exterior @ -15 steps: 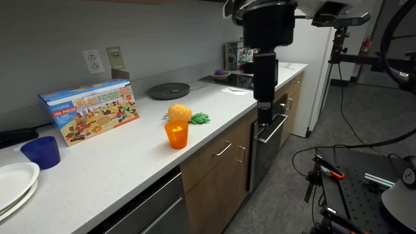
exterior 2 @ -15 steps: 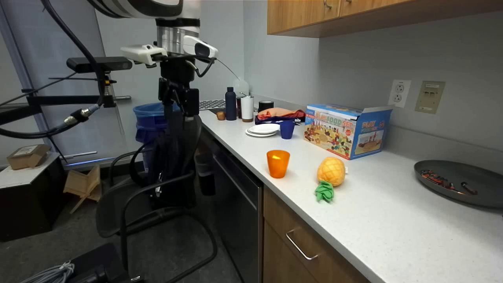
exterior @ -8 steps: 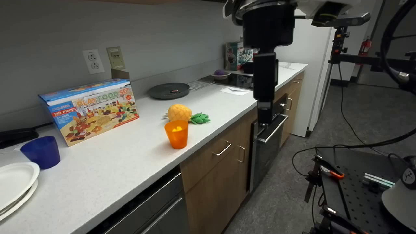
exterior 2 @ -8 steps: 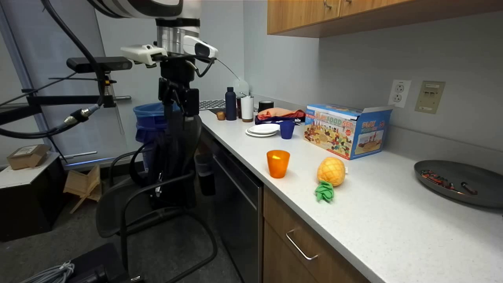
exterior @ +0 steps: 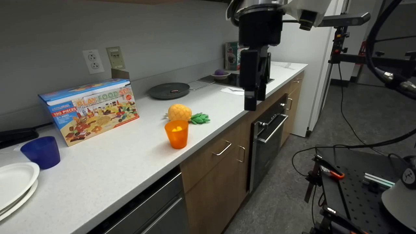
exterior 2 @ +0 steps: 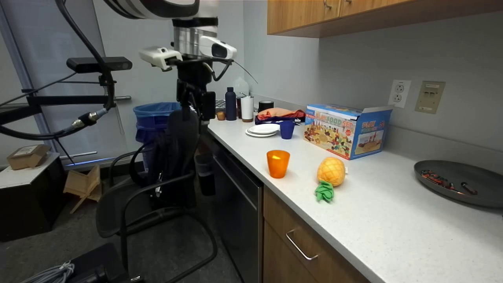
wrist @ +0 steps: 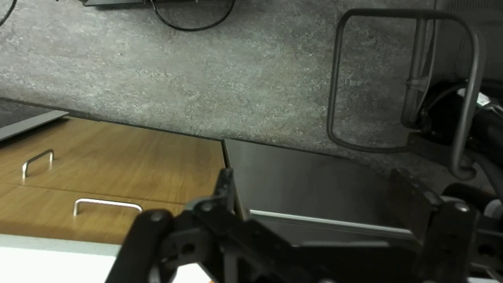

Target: Open the left drawer then put the pineapple in the basket.

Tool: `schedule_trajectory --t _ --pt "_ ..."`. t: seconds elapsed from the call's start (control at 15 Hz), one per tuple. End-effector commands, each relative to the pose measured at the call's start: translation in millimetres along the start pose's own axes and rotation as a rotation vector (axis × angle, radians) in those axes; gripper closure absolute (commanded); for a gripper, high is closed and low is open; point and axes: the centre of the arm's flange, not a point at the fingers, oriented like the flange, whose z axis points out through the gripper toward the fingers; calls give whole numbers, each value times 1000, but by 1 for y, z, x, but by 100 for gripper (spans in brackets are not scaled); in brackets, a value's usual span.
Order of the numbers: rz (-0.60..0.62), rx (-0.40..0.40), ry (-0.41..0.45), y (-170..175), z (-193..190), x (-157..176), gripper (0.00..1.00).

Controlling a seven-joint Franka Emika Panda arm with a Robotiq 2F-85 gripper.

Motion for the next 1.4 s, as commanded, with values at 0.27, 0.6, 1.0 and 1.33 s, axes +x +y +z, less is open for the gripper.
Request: schedule_trajectory --t 0.27,0.6,1.0,1.33 --pt "356 60 132 95 48 31 0" --pt "609 69 222 138 97 43 0" --pt "838 59 260 177 142 41 0" --pt "861 61 237 180 145 37 0"
